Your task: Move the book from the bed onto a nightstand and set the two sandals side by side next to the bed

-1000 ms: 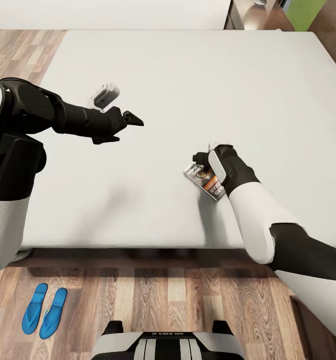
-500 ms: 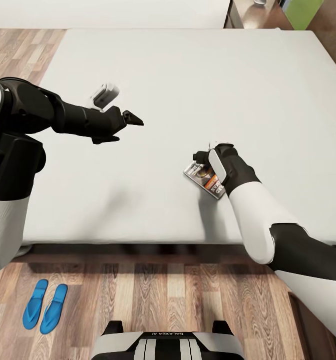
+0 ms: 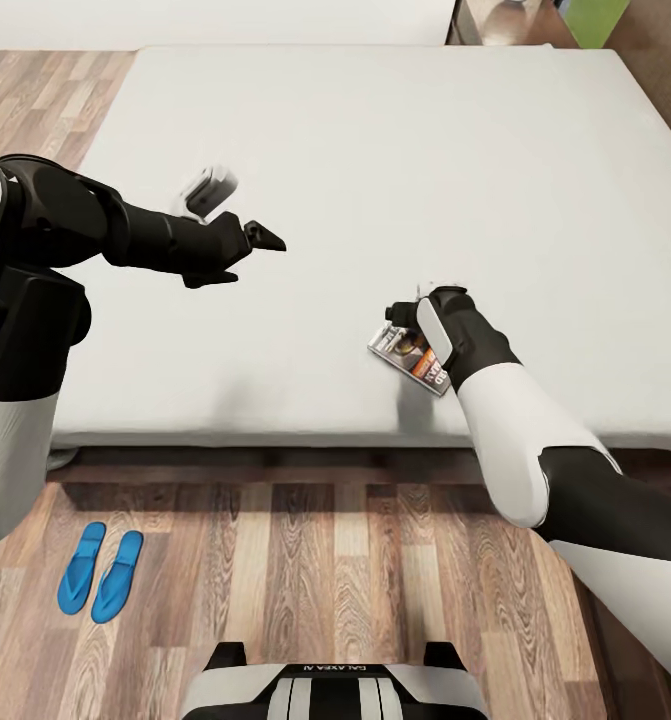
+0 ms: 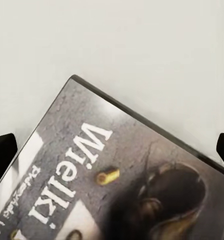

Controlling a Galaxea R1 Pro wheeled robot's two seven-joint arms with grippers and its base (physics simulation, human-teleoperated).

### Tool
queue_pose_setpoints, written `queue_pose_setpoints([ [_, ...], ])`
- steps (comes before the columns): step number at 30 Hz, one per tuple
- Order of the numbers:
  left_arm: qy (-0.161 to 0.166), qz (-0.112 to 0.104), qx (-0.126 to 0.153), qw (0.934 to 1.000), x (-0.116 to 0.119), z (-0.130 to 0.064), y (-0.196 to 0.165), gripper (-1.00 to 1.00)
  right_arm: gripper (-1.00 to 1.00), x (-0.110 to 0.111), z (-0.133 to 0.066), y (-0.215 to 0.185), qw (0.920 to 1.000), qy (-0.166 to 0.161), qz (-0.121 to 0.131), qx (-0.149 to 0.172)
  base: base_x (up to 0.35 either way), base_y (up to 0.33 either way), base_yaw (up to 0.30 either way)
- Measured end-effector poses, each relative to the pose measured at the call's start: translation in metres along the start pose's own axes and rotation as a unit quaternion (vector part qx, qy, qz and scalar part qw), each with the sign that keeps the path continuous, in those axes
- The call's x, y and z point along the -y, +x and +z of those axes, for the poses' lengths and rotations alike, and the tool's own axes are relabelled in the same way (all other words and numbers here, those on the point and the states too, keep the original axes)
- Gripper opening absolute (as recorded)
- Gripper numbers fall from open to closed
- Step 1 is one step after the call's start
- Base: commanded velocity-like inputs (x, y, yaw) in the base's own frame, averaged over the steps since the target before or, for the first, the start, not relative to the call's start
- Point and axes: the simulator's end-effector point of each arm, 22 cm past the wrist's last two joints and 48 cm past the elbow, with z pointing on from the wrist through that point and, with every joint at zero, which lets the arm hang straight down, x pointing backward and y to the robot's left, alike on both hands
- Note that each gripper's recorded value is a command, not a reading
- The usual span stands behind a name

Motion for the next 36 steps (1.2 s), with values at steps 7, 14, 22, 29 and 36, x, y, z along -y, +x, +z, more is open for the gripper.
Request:
queue_pose_setpoints([
  [7,0.001,0.001,0.002,1.0,0.002,-0.003,-0.001,1.0,1.0,0.0,-0.003,-0.004,1.0,0.001,0.0,0.003,-0.168,0.0,0.0],
  [14,0.002,0.004,0.006,1.0,0.006,-0.008,-0.004,1.0,1.0,0.0,-0.009,-0.011,1.0,0.0,0.0,0.008,-0.05,0.0,0.0],
  [22,0.004,0.007,0.011,0.9999,0.012,-0.015,-0.007,1.0,1.0,-0.001,-0.019,-0.025,0.9999,0.001,0.0,0.017,-0.01,0.0,0.0],
  [29,0.005,0.01,0.015,0.9998,0.017,-0.022,-0.009,1.0,1.0,-0.002,-0.027,-0.034,0.9997,0.001,0.001,0.024,-0.003,0.0,0.0],
  [36,0.007,0.012,0.019,0.9997,0.02,-0.026,-0.011,1.0,1.0,-0.002,-0.031,-0.039,0.9996,0.0,0.001,0.027,0.0,0.0,0.0],
])
